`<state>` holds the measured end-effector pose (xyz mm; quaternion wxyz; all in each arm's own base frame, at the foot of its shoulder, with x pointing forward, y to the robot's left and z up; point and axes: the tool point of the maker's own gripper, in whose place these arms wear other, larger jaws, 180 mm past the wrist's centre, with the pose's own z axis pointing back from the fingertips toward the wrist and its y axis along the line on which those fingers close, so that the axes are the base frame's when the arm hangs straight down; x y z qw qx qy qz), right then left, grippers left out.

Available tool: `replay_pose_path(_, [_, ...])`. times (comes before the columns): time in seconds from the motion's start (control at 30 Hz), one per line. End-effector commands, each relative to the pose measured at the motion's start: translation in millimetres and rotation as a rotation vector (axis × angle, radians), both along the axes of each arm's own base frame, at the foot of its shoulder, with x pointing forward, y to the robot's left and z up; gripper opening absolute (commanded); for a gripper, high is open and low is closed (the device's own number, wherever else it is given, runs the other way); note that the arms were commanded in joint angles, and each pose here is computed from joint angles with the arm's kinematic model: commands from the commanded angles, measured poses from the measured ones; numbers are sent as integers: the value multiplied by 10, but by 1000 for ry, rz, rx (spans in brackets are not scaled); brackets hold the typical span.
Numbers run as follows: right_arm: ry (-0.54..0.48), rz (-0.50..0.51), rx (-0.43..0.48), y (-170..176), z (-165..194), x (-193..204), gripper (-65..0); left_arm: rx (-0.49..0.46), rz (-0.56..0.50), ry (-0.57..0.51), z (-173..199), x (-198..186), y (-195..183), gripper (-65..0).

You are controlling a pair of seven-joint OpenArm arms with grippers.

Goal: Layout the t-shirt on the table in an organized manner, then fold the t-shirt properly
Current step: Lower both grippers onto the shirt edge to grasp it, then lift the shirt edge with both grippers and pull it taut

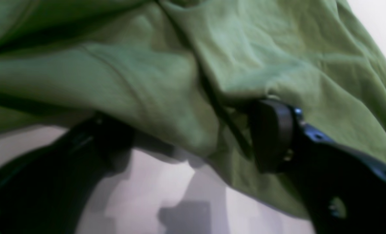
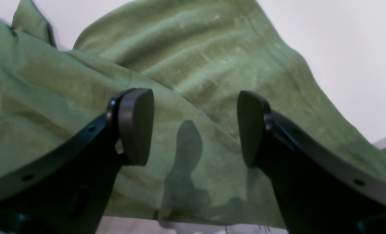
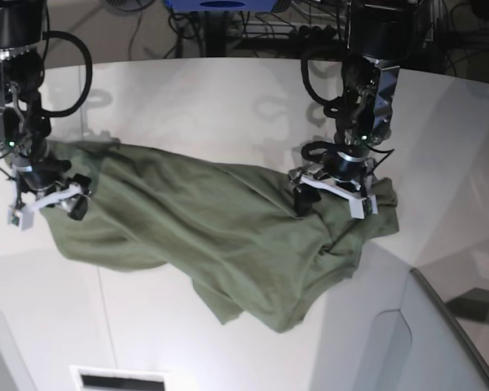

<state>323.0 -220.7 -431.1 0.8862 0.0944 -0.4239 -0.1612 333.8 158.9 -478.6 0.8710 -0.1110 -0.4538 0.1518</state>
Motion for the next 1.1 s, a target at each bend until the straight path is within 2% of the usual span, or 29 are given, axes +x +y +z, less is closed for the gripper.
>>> replay_pose_path(0.0, [-44, -4, -11, -67, 122, 77, -266, -2, 7, 11, -24, -5, 25, -230])
replay_pose_path(0.2, [-35, -6, -11, -73, 91, 54, -266, 21, 15, 15, -48, -38, 139, -647])
replay_pose_path(0.33, [-30, -6, -11, -73, 76, 35, -266, 46, 7, -35, 139, 66, 229, -650])
replay_pose_path(0.43, [-20, -10, -16, -86, 54, -43, -266, 95, -14, -116, 460, 140, 371, -650])
replay_pose_path(0.5, [-22, -50, -14, -194, 66, -116, -263, 127, -32, -167, 672, 164, 440, -650])
replay_pose_path(0.67, [8, -162, 5, -440, -34, -414, -260, 174, -60, -95, 896, 161, 525, -650])
replay_pose_path(0.83, [78, -153, -5, -448, -216, -729, -203, 174, -132, -169, 1399, 250, 294, -650])
replay_pose_path(0.93, [101, -151, -8, -452, -273, -839, -200, 174, -162, -226, 1743, 331, 187, -650])
replay_pose_path(1.07, [120, -147, -27, -520, -295, -919, -200, 170, -149, -308, 2270, 470, 200, -650])
